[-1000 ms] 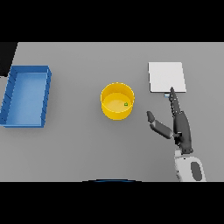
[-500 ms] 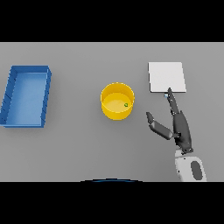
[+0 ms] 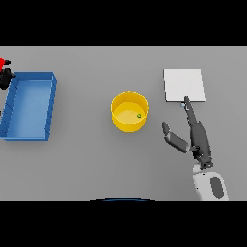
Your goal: Pick up the red beaker and tilt it to pour out 1 green nut into yellow bowl. Pick up the yellow bowl and place it on the metallic measuring scale.
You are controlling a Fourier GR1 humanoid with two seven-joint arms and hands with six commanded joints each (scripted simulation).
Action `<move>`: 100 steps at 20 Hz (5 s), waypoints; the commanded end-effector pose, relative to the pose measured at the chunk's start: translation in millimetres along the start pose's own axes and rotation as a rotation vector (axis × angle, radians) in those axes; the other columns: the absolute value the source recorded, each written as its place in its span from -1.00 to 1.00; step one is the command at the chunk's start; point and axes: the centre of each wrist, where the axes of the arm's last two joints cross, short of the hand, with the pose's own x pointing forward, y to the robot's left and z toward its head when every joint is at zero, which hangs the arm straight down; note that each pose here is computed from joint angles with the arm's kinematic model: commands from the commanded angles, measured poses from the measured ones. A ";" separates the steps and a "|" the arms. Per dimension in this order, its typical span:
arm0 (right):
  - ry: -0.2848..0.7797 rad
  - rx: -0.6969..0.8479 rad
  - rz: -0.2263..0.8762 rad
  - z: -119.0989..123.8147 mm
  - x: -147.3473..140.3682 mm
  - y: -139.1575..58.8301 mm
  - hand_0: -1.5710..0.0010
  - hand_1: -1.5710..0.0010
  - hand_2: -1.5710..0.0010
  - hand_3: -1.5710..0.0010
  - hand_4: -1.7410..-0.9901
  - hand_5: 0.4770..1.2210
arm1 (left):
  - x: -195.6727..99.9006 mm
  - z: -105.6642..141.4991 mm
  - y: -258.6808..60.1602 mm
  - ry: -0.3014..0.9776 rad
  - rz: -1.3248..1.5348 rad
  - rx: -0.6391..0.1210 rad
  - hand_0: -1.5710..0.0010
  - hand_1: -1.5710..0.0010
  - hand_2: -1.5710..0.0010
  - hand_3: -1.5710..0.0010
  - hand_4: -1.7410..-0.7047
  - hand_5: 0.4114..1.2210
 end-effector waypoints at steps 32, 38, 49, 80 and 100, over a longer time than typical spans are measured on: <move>-0.078 0.290 0.289 -31.8 26.5 -2.5 1.00 1.00 1.00 1.00 0.30 -0.40 | -12.7 18.4 2.2 -0.022 -0.048 -0.287 0.99 0.99 0.99 0.99 0.84 -0.27; -0.177 0.521 0.691 -69.3 50.1 3.8 1.00 1.00 1.00 1.00 0.24 -0.49 | -7.5 16.6 0.6 -0.021 -0.049 -0.287 1.00 1.00 1.00 1.00 0.83 -0.26; -0.277 0.848 0.915 -115.3 61.6 33.1 1.00 1.00 1.00 1.00 0.28 -0.44 | -7.3 20.3 -1.7 -0.032 -0.053 -0.299 1.00 1.00 1.00 1.00 0.82 -0.25; -0.132 1.159 1.095 -132.3 51.2 75.8 -0.77 -0.76 -0.67 -0.45 -0.84 0.88 | -5.7 18.9 6.3 -0.054 -0.042 -0.282 1.00 1.00 1.00 1.00 0.81 -0.22; -0.167 1.002 1.160 -146.3 135.1 2.8 -1.00 -1.00 -0.99 -0.58 -0.94 1.00 | -3.1 18.9 15.0 -0.059 -0.058 -0.263 1.00 1.00 1.00 1.00 0.82 -0.23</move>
